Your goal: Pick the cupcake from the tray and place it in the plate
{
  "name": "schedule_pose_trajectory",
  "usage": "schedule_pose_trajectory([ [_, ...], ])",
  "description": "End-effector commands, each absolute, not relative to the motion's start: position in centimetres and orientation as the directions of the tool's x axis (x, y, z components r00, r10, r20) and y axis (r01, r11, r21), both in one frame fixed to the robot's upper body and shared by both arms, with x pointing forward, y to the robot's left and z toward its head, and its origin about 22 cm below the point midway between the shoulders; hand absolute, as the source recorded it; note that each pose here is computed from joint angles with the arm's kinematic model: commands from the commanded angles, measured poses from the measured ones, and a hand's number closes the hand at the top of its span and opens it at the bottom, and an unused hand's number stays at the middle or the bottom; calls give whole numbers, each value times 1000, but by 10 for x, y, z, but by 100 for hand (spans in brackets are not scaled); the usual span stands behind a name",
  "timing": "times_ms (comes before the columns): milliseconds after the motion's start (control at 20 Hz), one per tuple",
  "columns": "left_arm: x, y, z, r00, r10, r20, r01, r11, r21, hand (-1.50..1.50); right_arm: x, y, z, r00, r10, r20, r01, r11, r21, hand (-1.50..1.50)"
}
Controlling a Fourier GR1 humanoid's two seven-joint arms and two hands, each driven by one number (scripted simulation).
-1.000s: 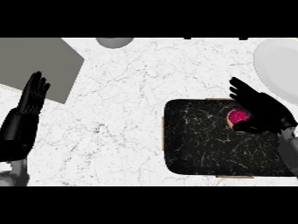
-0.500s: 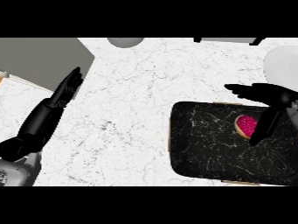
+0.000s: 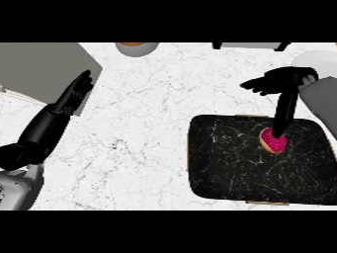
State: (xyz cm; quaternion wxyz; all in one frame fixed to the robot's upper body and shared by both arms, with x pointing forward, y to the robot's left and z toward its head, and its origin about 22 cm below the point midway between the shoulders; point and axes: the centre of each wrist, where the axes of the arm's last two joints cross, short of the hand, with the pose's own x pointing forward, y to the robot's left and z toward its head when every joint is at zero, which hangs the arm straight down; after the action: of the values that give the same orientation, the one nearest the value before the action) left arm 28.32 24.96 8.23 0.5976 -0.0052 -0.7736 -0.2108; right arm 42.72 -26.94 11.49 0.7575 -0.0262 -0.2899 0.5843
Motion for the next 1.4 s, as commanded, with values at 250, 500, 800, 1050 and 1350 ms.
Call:
schedule_pose_trajectory([
  [250,284,266,81,-279,-250,927,262,909,324,0,459,-263,139,191,952,240,-964,228,-138,-150],
  [500,289,240,99,-289,-243,926,269,908,322,0,467,-270,158,206,964,169,-955,235,-179,-150],
  [800,293,248,90,-280,-246,928,263,910,321,0,467,-270,146,240,961,141,-949,262,-173,-150],
  [1050,282,248,93,-284,-236,929,263,913,312,0,461,-287,129,264,947,185,-951,287,-111,-150],
  [1350,270,246,84,-281,-220,934,269,917,296,0,462,-272,119,217,964,157,-972,227,-53,-150],
])
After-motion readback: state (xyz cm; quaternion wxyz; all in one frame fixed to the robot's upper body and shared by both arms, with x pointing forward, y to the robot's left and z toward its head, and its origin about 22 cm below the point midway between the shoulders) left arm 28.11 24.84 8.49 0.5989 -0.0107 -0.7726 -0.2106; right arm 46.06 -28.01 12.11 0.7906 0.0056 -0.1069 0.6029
